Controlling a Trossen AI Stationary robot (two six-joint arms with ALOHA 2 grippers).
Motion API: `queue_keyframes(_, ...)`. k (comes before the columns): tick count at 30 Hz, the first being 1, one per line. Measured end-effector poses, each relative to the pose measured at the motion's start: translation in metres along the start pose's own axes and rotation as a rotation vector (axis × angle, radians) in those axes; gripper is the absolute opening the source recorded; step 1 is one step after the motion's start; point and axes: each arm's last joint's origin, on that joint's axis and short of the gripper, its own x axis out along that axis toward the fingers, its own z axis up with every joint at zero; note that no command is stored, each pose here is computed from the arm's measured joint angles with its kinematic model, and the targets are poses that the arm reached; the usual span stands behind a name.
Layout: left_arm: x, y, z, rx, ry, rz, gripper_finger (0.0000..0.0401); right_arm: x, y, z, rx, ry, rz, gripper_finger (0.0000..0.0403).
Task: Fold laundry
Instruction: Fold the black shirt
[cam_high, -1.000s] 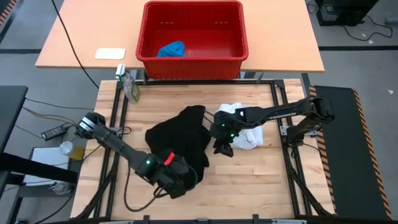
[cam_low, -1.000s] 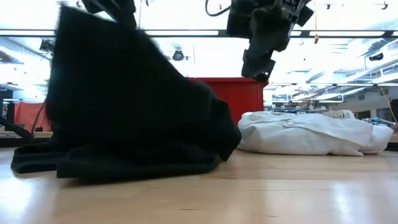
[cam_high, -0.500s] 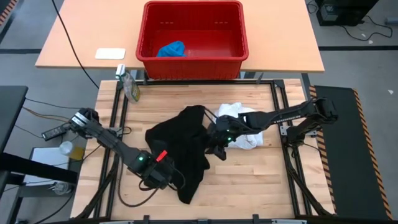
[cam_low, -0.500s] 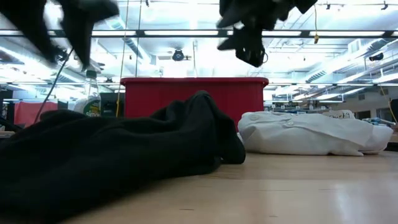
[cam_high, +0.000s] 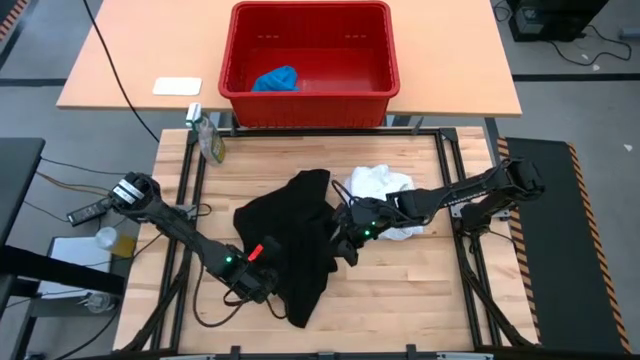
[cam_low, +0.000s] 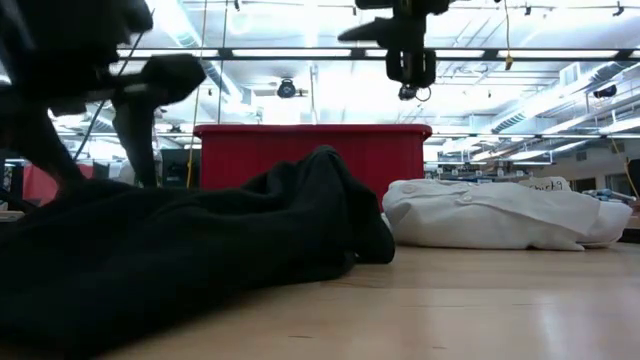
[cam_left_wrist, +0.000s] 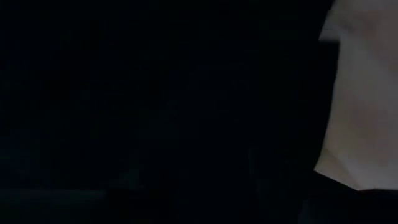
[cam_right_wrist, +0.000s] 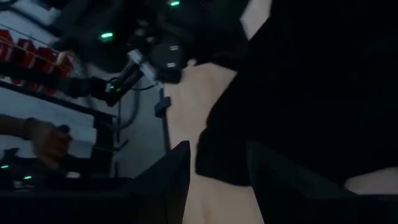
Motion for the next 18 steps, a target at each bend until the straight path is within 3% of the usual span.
queue_keyframes(6, 0.008, 0.005, -0.007, -0.015, 0.026, -0.022, 0.0148, 0.003, 0.016, -0.011, -0.004, -0.031, 0.032, 0.0163)
queue_keyframes(10, 0.011, 0.012, -0.009, -0.069, 0.030, -0.023, 0.0049, -0.002, 0.028, -0.016, -0.030, -0.070, 0.061, 0.0158)
queue_keyframes(12, 0.014, 0.018, -0.010, -0.149, 0.026, -0.051, 0.0014, -0.003, 0.032, -0.018, -0.057, -0.092, 0.049, 0.0155)
queue_keyframes(15, 0.013, 0.032, -0.013, -0.260, 0.068, -0.049, 0.0005, -0.005, 0.034, -0.022, -0.074, -0.088, 0.033, 0.0151)
queue_keyframes(18, -0.007, 0.042, -0.020, -0.280, 0.087, -0.086, 0.0006, -0.006, 0.035, -0.023, -0.067, -0.081, 0.035, 0.0147)
